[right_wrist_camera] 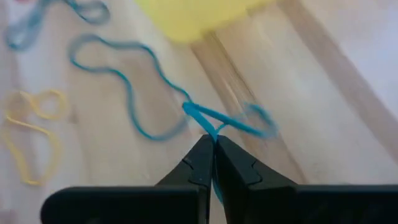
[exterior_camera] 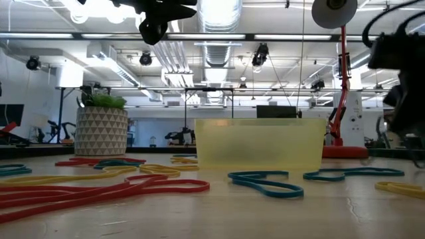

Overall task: Pick and place rubber bands into bin
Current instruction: Put the blue rubber band into the bin

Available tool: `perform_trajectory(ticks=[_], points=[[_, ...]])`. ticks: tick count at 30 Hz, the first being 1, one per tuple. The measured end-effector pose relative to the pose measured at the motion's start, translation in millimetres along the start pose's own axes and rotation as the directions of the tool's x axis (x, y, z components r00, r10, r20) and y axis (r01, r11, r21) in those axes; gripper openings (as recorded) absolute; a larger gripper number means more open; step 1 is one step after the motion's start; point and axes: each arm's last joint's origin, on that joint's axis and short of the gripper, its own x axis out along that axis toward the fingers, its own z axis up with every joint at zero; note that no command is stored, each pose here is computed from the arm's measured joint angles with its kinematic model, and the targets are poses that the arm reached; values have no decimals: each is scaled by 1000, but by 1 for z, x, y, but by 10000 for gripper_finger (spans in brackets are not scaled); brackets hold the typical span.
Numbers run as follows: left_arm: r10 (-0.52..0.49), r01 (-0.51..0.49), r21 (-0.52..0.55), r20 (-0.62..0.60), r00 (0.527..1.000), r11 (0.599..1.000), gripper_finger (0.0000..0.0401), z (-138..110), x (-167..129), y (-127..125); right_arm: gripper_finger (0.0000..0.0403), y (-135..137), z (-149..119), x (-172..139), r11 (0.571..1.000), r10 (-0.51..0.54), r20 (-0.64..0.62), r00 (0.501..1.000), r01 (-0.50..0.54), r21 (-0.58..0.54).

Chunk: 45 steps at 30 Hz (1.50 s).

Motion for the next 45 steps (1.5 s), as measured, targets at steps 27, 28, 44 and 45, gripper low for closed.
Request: perform_trajectory(ticks=[27,28,44,45], points=[[-12,12,0,33,999,1000,80,3,0,-1,8,12,132,-47,978,-163,422,892,202,-51],[-11,11,0,32,999,1000,80,3,0,-1,8,10,137,-41,980,-159,416,895,194,-41],[-16,16,-1,42,999,1000,80,4,0,-1,8,-43,195,50,975,-199,181,963,176,138],[-16,16,-1,43,999,1000,80,4,0,-2,8,-44,197,53,974,-198,171,965,175,142]])
